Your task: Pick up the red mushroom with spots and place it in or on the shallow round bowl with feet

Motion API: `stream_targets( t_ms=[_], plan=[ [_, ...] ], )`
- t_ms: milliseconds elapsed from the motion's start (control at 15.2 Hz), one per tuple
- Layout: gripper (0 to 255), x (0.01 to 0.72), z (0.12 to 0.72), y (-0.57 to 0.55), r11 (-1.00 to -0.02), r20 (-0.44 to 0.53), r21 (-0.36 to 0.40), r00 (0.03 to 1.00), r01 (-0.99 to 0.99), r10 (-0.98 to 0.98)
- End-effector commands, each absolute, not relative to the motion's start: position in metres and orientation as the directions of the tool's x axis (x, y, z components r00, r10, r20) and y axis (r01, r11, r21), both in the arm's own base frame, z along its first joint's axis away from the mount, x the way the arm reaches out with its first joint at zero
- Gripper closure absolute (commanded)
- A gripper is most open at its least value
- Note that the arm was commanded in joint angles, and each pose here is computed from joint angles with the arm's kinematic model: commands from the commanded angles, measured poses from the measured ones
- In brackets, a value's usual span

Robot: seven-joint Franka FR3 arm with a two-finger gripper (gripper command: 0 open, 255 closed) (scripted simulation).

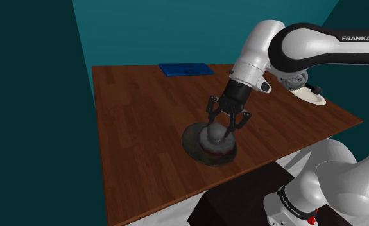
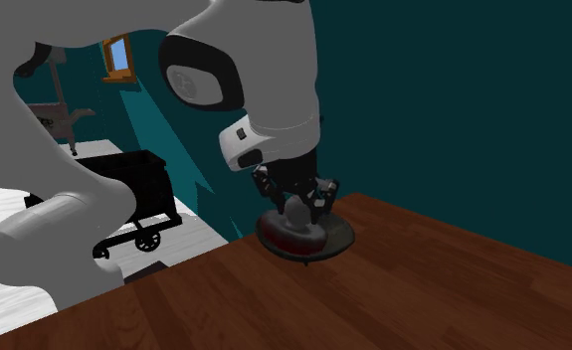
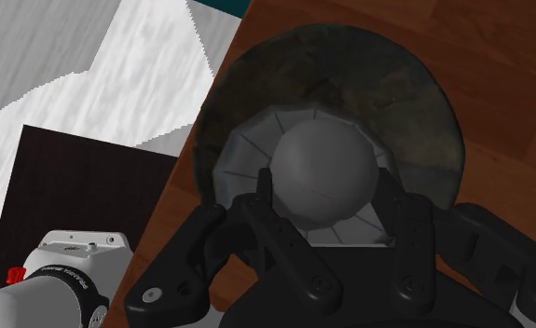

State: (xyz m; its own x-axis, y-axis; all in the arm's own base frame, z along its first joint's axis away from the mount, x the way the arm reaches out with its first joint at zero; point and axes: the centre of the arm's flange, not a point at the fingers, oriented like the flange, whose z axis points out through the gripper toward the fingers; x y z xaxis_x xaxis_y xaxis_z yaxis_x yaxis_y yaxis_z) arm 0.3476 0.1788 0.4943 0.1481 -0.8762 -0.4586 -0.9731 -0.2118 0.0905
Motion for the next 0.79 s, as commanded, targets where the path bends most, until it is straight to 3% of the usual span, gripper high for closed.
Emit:
stream_targets(
  t_ms=[0,132,198,528,726],
  plan=[
    [255,0.348,0.489,0.179,-0.211,-0.454,0.098,0.145,-0.973,-0.879],
    [255,0.348,0.489,0.179,-0.211,-0.454,0.098,0.145,-0.973,-0.879],
    [0,0.347,0.489,0.179,-0.211,-0.454,0.098,0.145,-0.973,-0.879],
    [0,0.348,0.489,0.179,-0.211,-0.454,0.098,0.145,-0.973,-0.879],
    [0,0.355,0.524,0.162,-0.211,-0.454,0.098,0.145,-0.973,-0.879]
  ],
)
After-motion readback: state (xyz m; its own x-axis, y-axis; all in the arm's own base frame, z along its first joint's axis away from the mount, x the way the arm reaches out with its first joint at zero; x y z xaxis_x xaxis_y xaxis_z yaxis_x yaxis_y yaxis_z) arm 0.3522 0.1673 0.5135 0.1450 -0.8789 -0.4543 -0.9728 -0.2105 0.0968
